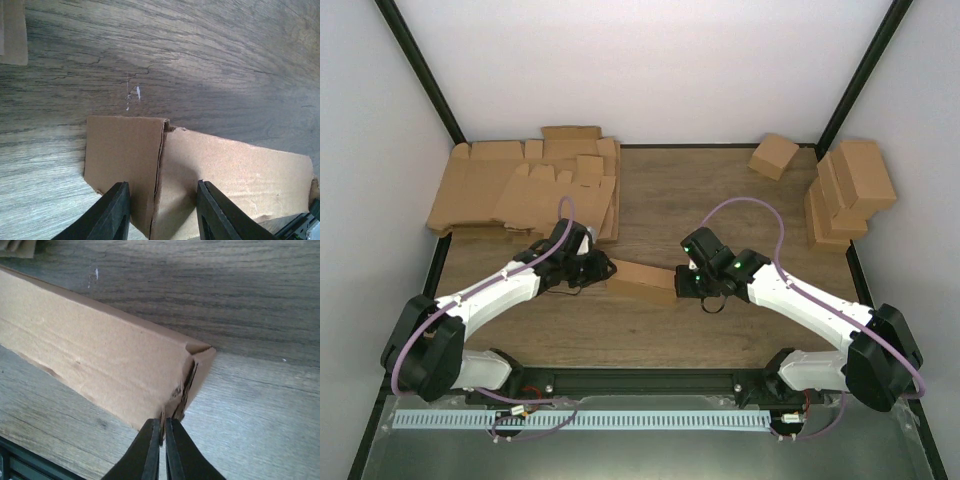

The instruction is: Fold the paper box

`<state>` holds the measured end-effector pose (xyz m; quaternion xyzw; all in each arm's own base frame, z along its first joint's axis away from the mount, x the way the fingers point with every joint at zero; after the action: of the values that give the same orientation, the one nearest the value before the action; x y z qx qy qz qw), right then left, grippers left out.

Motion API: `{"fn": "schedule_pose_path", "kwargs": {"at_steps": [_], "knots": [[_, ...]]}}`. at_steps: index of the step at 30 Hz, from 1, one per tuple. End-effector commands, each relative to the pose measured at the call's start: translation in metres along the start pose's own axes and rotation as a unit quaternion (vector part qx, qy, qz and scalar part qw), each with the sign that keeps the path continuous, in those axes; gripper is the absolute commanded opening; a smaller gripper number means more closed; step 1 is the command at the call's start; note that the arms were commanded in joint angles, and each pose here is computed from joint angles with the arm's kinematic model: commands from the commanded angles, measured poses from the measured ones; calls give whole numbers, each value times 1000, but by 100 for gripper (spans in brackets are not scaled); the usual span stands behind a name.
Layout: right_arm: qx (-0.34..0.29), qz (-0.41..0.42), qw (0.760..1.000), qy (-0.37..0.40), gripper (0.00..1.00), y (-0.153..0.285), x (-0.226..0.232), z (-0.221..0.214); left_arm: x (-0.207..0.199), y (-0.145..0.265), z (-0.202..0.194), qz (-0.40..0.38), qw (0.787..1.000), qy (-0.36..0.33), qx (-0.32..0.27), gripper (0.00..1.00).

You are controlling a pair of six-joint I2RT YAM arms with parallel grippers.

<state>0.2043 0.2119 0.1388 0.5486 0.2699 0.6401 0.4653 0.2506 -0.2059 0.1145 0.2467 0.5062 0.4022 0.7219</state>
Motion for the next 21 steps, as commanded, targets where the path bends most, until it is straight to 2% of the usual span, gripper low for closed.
{"fn": "schedule_pose_path", "kwargs": {"at_steps": [1,11,17,19,21], "knots": [[-7,-17,1000,9,7,16,4,4,22,-11,-21,53,997,9,48,38],[19,-3,1000,1,4,1,0,-9,22,-11,-21,54,997,9,50,37],[39,18,999,4,8,-6,5,-14,19,-12,-20,48,998,9,51,36],[34,24,999,9,12,0,10,-11,19,-12,-19,48,998,8,49,36],[20,28,999,14,27,9,14,-5,18,-12,-18,47,998,7,49,36]]}}
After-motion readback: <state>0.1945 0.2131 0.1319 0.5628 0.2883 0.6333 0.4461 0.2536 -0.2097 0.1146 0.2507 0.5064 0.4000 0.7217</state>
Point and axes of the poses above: each gripper's point midway between its finger pads, its own y axis back along the fingers, its own x axis along the line the jaws close on, z = x × y, the point moved 3 cm from there along y, back along the fingers, and after that the axes turned 11 degrees about -y, right-handed, at the moved point
